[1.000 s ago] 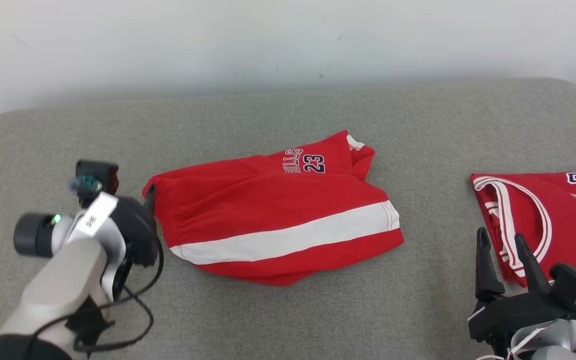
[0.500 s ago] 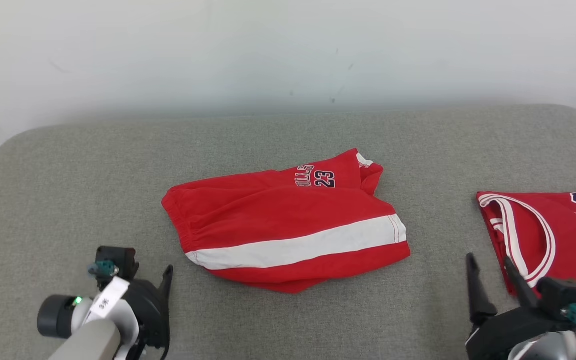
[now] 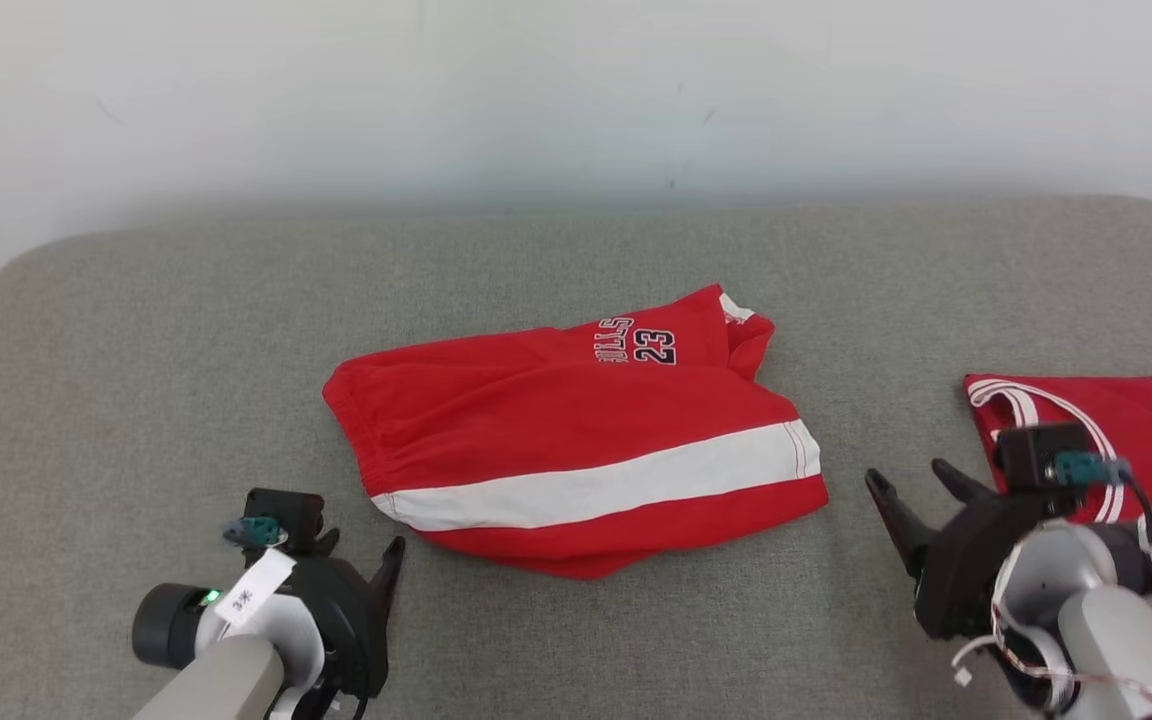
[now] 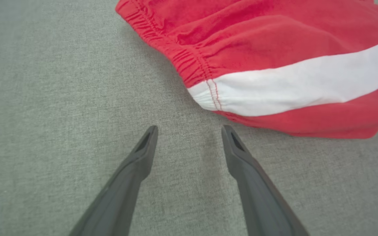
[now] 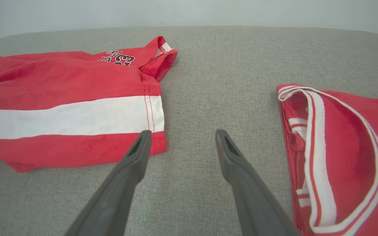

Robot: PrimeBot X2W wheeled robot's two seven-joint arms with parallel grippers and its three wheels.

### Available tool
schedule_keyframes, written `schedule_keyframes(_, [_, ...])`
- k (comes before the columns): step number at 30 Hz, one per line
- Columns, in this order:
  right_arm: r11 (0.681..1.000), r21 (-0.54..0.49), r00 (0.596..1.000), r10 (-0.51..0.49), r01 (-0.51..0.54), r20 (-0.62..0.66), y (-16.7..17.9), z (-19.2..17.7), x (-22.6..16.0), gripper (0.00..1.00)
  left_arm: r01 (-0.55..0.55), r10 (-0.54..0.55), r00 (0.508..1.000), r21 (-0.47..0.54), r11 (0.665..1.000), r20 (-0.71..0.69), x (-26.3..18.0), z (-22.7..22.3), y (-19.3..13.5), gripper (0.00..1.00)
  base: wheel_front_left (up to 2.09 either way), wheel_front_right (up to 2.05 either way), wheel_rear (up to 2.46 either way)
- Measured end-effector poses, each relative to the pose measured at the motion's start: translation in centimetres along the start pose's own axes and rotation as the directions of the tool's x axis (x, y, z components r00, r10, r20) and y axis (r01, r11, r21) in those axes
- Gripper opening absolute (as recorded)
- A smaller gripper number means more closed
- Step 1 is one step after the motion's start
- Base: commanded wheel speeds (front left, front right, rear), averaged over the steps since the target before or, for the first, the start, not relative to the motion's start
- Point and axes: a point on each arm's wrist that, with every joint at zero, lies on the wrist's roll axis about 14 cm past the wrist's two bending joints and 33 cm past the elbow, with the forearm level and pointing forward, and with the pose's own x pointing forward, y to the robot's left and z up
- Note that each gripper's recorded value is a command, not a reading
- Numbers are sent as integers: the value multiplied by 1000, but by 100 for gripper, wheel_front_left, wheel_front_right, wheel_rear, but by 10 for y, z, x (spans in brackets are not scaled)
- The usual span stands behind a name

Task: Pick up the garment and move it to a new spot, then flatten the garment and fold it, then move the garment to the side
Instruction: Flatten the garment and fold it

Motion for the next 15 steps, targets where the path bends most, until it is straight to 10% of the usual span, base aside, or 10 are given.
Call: schedule_keyframes(15, [997,26,968,71,-66,-239,17,-2,56,91,16,-18,998,-32,999,-63,19,10,9,100,0,0,0])
